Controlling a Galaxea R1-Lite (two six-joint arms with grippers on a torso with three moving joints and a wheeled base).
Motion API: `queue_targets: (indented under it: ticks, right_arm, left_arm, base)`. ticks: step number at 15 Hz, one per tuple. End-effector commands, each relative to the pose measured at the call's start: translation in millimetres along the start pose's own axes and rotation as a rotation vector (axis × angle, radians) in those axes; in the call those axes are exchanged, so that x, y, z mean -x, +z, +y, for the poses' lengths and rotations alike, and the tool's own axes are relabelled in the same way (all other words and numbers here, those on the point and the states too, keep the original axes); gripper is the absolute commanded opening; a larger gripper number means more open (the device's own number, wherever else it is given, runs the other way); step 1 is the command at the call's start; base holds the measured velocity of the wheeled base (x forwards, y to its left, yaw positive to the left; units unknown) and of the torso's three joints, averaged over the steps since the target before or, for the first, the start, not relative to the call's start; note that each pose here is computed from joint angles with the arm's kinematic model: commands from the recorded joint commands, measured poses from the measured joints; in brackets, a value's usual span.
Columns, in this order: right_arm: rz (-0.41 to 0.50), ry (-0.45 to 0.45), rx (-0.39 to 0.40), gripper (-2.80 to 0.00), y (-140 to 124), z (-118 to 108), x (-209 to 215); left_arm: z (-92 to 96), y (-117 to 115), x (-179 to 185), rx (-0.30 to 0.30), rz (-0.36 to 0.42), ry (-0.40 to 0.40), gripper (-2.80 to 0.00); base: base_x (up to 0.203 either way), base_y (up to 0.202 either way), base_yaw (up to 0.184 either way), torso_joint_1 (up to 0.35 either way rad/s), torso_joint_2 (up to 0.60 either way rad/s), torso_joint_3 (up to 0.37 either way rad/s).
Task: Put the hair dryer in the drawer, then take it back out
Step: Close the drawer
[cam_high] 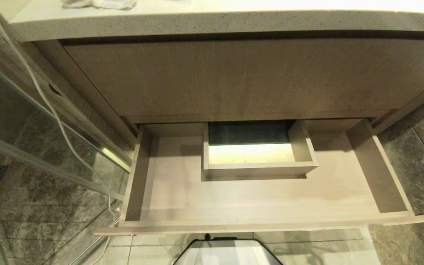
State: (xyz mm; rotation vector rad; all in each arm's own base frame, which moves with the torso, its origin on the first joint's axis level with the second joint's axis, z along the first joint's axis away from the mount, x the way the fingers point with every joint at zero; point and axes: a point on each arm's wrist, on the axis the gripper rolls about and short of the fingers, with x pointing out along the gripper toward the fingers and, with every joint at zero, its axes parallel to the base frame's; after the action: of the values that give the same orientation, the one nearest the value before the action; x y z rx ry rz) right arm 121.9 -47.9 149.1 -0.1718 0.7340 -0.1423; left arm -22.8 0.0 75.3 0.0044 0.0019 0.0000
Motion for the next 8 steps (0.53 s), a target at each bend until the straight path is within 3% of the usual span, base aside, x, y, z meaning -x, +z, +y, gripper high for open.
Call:
queue_targets:
  ticks: [1, 5, 8]
  right_arm:
    - [0.062, 0.026, -0.004, -2.8, -6, 1, -11]
    - [0.146, 0.056, -0.016, -2.8, -8, 0, -30]
    - [0.241, 0.091, -0.024, -2.8, -13, -2, -50]
  left_arm:
    - [0.0, 0, 0, 0.0, 0.001, 0.0, -2.8]
    - [0.0, 0, 0, 0.0, 0.0, 0.0, -2.8]
    - [0.0, 0, 0, 0.0, 0.0, 0.0, -2.8]
  base:
    - [0.0, 0.0, 0.0, -0.097, 0.31, 0.199]
    - [0.0, 0.0, 0.0, -0.136, 0.36, 0.219]
    - [0.0, 0.0, 0.0, 0.026, 0.25, 0.271]
